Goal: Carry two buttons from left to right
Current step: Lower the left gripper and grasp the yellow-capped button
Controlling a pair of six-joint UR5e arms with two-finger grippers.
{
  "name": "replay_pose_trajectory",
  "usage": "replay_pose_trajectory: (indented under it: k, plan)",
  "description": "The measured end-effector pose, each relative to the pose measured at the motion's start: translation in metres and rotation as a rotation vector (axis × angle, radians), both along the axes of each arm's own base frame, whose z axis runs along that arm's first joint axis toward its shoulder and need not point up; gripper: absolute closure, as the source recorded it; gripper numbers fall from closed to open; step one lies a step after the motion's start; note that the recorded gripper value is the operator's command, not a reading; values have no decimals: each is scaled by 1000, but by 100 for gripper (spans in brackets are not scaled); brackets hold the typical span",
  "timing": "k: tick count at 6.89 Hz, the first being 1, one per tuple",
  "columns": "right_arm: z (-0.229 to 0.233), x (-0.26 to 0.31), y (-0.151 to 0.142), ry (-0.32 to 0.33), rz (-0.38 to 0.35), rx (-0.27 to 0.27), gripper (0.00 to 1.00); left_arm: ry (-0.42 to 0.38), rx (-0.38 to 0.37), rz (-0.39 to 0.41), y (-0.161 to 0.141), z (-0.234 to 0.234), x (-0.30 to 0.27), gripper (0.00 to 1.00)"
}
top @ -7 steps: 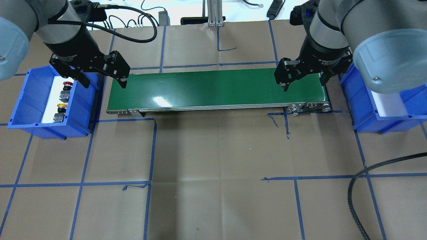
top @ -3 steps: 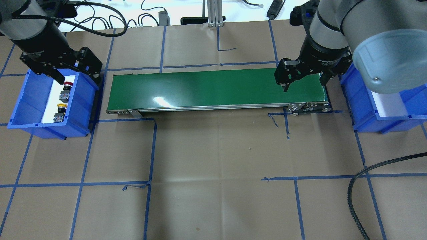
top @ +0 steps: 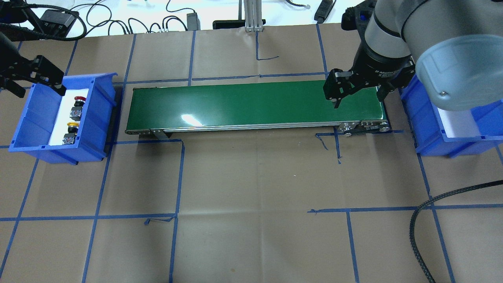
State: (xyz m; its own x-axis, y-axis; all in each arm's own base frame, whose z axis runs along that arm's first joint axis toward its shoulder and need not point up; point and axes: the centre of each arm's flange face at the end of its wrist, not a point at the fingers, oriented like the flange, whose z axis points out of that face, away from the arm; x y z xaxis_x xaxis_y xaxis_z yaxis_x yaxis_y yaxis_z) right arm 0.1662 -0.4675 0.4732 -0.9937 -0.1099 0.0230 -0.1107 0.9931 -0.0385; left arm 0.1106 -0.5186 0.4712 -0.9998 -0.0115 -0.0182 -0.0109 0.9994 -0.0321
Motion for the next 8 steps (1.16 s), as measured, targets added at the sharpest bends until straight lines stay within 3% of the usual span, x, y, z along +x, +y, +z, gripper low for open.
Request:
replay_pose_trajectory:
  k: [3,8]
  plan:
    - [1,0,0,0,0,-2,0,22,27,-5,-2,-47,88,1]
    - [2,0,0,0,-1,-5,0,-9,-29,-11,-11,-173,101,1]
